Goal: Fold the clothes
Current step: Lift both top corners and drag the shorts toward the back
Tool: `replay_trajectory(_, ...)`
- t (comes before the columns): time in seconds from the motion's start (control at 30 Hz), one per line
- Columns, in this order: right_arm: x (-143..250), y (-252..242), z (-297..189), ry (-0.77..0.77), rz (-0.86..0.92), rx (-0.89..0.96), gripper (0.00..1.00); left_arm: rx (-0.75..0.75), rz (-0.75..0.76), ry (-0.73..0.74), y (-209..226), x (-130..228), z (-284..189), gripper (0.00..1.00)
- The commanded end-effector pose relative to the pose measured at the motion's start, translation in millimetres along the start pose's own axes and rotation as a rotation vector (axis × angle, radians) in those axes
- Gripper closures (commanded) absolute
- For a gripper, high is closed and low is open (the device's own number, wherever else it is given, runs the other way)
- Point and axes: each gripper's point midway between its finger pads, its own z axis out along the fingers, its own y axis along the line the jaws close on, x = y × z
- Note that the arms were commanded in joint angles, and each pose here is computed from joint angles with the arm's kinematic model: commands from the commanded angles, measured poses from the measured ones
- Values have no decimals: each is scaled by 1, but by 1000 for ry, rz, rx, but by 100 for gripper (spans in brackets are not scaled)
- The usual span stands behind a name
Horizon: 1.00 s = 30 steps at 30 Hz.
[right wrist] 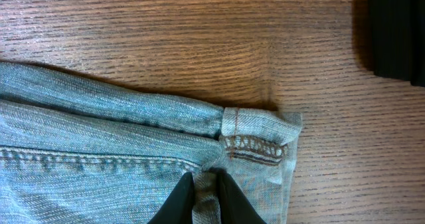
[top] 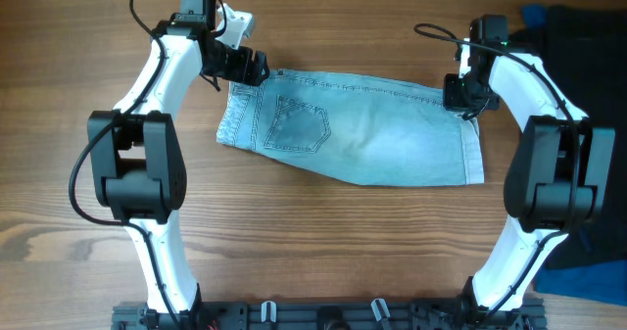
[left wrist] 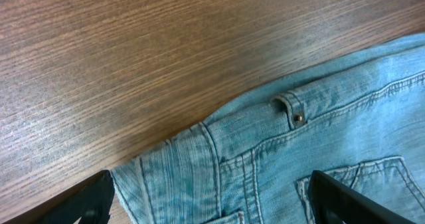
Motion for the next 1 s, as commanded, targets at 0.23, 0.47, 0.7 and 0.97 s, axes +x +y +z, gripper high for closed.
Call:
replay_trajectory(0.23, 7, 4, 9, 30, -7, -1, 86, 23, 64, 42, 7, 15, 36, 25)
replay_trajectory(0.47, 7, 4, 9, 30, -7, -1, 86, 19, 69, 25, 7, 10, 32, 88)
replay_trajectory(0.7, 7, 4, 9, 29, -5, -2, 96, -3, 97, -75, -9, -19, -26, 96)
replay_trajectory(0.97, 11, 21, -19, 47, 34, -105, 96, 47, -61, 158, -26, 39, -41, 96)
